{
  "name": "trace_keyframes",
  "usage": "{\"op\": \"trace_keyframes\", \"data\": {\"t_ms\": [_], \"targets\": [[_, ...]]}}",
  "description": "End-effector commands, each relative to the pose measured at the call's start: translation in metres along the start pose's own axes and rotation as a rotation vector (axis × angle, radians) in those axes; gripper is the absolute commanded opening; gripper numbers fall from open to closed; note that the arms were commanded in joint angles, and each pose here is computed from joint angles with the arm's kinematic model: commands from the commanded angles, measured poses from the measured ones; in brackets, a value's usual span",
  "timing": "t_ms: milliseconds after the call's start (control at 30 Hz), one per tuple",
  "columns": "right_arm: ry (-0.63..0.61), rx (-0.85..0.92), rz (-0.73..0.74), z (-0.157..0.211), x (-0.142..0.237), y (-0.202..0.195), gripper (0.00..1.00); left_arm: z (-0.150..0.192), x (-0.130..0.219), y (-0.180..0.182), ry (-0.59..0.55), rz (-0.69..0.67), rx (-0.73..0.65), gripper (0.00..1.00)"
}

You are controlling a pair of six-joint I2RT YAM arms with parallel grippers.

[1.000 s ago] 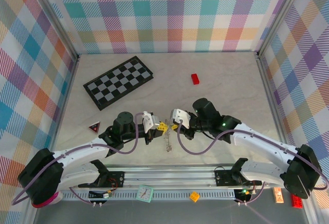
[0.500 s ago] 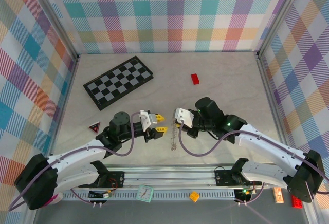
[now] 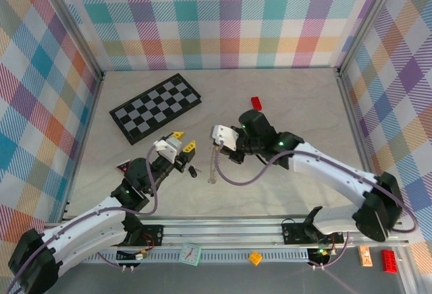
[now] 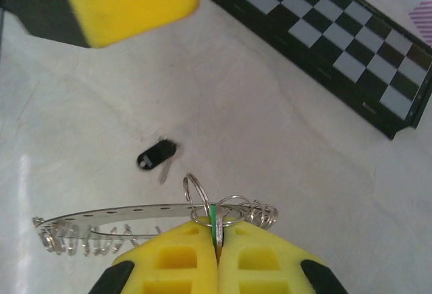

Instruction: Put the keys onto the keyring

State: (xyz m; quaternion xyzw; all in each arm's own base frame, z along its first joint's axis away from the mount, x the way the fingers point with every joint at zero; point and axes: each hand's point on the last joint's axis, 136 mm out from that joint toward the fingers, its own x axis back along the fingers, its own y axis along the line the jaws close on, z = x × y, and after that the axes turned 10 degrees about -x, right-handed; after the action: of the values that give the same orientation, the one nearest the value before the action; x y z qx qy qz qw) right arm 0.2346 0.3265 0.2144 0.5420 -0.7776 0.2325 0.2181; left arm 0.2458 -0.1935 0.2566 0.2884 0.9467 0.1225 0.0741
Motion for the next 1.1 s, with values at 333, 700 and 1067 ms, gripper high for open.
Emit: {"op": "trace_keyframes", "data": {"t_ms": [333,700,1067], "targets": [[0.143,-0.011,0.128,0.058,-0.048,-0.053,0.0,0.016,0.019,0.044,0.057,-0.257,0.08,0.47],[0.671,-0.02,0.17,0.192,-0.021,-0.048,0.0,0.024,0.012,0.043,0.082,-0.26,0.091,0.47],[0.84,0.027,0.222,0.219,-0.003,-0.056,0.3,0.028,0.013,0.044,0.102,-0.268,0.099,0.47]]}}
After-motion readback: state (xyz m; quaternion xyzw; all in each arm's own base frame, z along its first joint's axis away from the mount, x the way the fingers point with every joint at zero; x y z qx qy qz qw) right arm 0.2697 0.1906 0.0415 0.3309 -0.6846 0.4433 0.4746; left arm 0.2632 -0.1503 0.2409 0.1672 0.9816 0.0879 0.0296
